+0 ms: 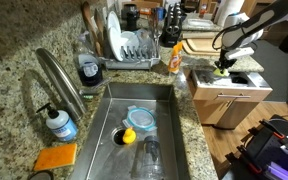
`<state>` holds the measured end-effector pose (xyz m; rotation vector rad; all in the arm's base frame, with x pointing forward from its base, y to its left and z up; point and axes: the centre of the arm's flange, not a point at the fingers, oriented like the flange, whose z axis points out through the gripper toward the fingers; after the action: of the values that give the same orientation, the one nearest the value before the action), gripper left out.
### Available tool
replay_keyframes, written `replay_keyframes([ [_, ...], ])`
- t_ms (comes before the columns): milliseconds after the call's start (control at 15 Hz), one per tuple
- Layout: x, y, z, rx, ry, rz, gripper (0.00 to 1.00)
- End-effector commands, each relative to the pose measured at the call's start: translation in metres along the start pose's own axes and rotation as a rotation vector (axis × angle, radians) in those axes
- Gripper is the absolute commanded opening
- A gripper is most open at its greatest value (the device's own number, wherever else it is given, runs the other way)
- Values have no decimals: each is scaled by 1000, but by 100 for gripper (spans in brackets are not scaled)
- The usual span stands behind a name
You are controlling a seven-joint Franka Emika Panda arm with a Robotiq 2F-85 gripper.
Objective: Pick the sponge in the drawer and put it on the counter
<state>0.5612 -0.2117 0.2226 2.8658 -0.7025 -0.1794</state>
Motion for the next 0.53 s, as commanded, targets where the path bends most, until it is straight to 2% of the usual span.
replay_keyframes([
  [0, -27, 21, -49, 32, 115, -4, 4],
  [133, -30, 34, -69, 48, 190, -5, 4],
  [467, -13, 95, -144, 129, 447, 135, 4],
])
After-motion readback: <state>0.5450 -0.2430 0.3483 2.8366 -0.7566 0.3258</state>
